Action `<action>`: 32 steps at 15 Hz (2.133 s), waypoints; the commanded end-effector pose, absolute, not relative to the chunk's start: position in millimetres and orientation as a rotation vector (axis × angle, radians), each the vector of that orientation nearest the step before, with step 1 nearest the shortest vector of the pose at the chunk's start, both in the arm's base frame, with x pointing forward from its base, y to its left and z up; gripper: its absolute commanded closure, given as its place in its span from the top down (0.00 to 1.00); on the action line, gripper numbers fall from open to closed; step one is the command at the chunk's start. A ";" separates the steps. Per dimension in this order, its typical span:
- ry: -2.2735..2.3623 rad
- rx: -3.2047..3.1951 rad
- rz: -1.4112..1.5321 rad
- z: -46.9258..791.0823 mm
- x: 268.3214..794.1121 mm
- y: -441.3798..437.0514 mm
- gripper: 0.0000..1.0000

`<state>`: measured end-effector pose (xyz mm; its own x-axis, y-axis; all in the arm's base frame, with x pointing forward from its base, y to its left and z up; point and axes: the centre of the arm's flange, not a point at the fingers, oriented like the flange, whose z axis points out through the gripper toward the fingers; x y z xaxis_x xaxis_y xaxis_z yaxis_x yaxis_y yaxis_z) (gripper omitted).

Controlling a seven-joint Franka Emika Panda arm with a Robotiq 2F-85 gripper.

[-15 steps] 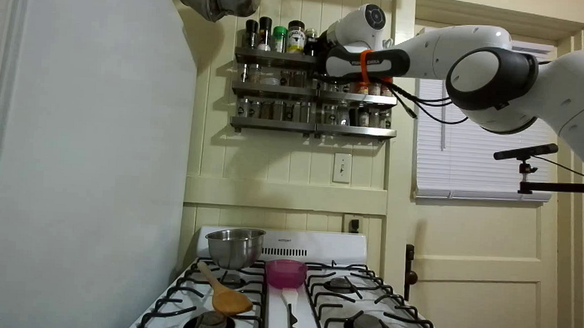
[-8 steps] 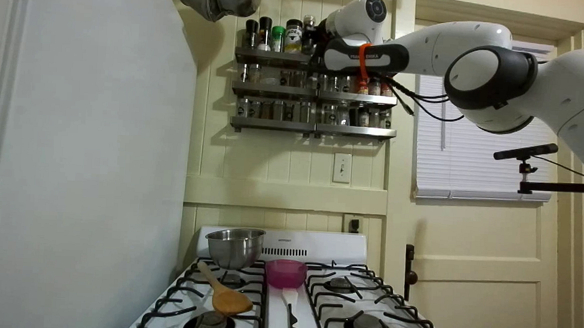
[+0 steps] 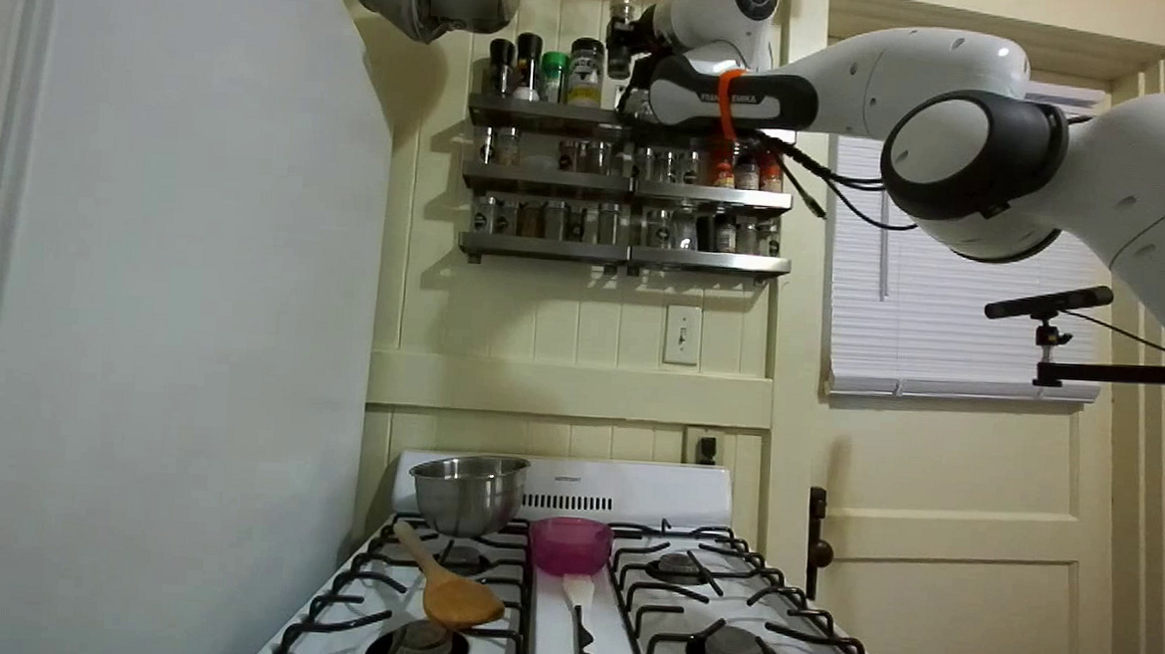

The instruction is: Put one glass jar from the topmost shelf in the purple bowl.

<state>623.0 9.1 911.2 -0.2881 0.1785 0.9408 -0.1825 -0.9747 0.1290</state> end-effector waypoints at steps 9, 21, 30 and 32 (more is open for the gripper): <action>0.135 2.152 2.511 953.5 529.0 82.6 0.25; 0.306 2.417 2.242 917.6 489.4 32.4 0.25; 0.472 2.542 2.222 900.2 469.9 25.2 0.25; 0.490 2.579 2.157 891.1 467.4 20.0 0.25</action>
<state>522.6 34.2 939.4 0.1123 0.0002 0.9937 0.3892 -0.9201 -0.0439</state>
